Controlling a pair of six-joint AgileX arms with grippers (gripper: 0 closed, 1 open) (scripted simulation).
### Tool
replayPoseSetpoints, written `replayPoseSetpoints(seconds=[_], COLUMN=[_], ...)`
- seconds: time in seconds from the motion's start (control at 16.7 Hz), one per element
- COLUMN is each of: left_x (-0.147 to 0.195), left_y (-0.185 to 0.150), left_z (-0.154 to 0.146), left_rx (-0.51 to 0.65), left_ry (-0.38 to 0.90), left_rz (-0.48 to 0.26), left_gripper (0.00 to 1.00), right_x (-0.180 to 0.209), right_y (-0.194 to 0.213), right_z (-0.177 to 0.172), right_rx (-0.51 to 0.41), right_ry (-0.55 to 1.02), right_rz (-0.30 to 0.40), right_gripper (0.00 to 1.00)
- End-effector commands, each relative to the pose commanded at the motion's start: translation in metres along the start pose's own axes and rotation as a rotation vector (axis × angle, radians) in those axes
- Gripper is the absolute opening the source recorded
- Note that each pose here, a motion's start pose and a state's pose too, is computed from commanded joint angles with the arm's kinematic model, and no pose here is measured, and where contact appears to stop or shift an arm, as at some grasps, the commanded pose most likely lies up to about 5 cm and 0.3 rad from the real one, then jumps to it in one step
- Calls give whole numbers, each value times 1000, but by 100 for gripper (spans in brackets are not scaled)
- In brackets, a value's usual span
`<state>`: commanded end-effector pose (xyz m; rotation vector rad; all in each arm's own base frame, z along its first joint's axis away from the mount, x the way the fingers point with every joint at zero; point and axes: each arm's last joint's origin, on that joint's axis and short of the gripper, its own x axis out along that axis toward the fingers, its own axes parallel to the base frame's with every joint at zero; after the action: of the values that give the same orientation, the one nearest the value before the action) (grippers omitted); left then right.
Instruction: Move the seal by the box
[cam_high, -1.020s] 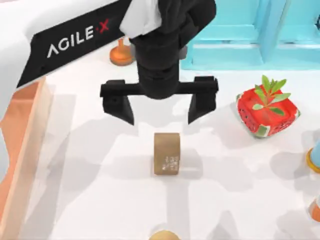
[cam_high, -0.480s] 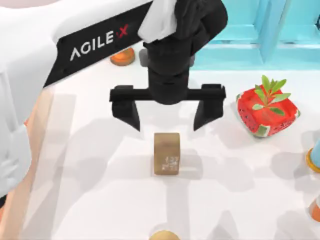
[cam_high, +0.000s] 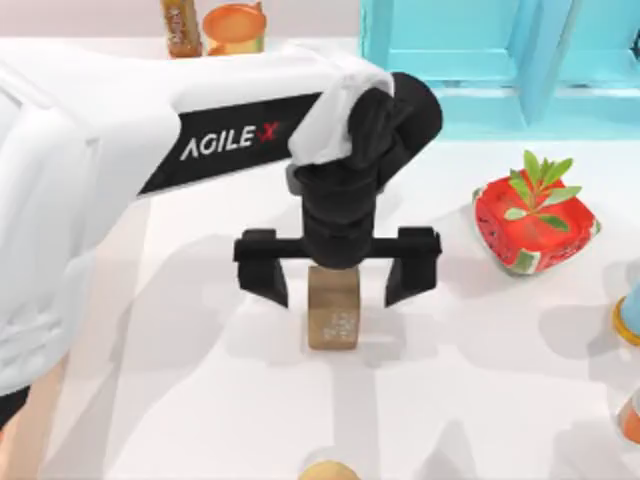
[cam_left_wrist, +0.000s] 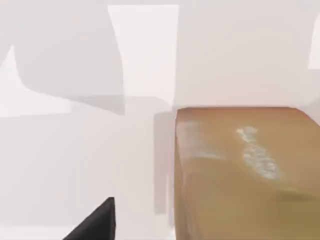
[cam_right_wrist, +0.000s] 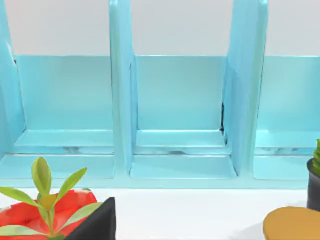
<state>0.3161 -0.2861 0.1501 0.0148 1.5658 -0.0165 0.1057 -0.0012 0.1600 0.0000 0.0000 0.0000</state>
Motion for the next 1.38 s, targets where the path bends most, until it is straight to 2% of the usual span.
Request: replayPoseSetpoints(seconds=[0.18,0.42,1.2,1.38], left_x=[19,19,19,19], left_y=[2,2,2,2], left_z=[-3,-3,-3,-3], left_rx=[0,0,0,0], left_ry=[7,7,7,7], left_rz=[6,6,6,6], left_gripper=[100,100,2,0], right_x=[0,0,0,0], right_y=[0,0,0,0], right_z=[0,0,0,0], right_rx=[0,0,0,0], right_ry=[0,0,0,0], right_rz=[0,0,0,0], right_gripper=[100,100,100,100])
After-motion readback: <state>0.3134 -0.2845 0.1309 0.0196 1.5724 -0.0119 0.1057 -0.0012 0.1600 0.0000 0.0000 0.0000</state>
